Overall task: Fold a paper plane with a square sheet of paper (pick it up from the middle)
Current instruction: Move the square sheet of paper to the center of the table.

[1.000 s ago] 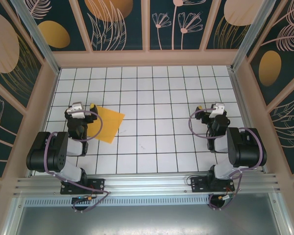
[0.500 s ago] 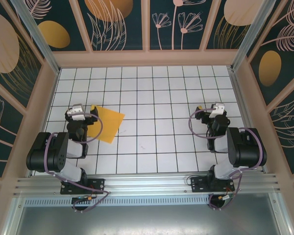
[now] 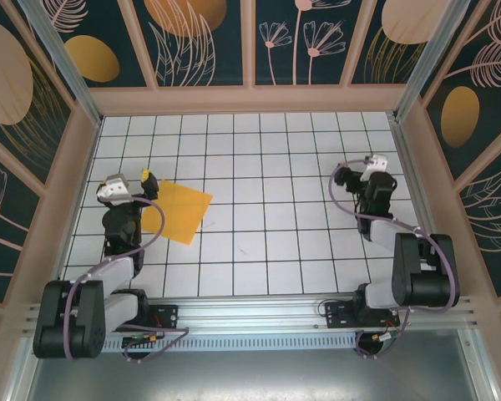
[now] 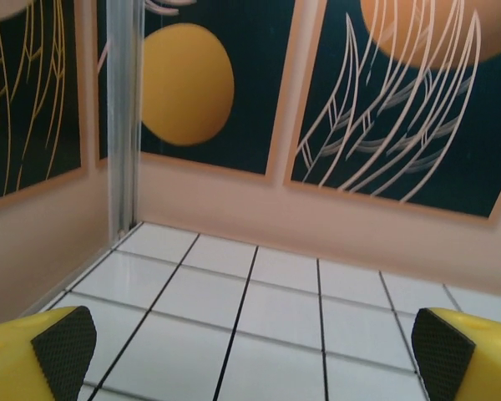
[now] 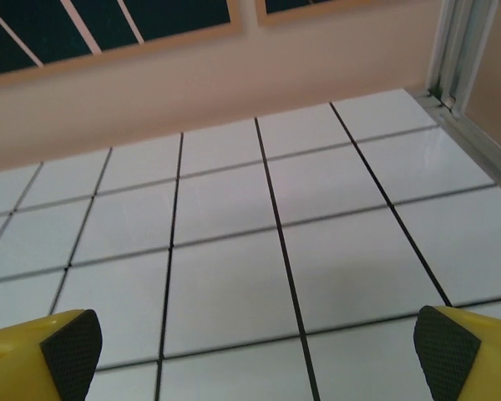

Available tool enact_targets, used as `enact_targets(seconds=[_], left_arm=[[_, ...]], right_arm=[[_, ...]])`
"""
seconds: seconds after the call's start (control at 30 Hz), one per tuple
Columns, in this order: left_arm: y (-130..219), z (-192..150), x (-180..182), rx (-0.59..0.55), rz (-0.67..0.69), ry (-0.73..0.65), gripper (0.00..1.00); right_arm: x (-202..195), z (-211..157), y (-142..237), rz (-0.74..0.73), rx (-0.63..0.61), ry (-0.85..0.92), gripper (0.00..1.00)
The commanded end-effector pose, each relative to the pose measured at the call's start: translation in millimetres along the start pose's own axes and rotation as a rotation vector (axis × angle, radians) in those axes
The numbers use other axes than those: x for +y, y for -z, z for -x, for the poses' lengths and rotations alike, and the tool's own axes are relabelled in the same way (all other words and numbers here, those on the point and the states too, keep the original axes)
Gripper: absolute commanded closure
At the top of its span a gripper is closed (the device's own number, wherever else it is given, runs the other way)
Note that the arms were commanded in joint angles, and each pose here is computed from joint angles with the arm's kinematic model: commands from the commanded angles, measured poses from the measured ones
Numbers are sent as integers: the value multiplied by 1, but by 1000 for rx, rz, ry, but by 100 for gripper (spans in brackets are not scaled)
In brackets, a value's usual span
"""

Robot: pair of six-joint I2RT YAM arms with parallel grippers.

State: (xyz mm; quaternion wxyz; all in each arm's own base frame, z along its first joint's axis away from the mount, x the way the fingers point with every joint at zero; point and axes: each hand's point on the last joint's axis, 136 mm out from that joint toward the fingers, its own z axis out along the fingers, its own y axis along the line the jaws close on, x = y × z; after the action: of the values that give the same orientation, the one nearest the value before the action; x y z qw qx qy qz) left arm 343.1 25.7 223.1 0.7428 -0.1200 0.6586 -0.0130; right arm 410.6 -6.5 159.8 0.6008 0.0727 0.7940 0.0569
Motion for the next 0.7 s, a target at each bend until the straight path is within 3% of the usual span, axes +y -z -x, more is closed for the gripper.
enact_targets(seconds=[0.0,0.1,0.2,0.3,0.47,0.67], left_arm=[[-6,-3,1,133,46,115,1],[-5,2,-2,192,61,250,1],[-1,-10,-36,300,-114,332,1],[1,-34,-70,468,-279,414,1],[5,-90,-72,767,-215,479,2],[25,-142,-62,972,-132,463,1]], right_arm=[[11,0,11,14,175,-189,1],[15,2,14,-17,284,-445,1],[63,-6,22,229,378,-501,6],[108,-9,36,359,396,-453,7],[158,-30,52,354,473,-313,7],[191,-50,67,374,523,-270,7]])
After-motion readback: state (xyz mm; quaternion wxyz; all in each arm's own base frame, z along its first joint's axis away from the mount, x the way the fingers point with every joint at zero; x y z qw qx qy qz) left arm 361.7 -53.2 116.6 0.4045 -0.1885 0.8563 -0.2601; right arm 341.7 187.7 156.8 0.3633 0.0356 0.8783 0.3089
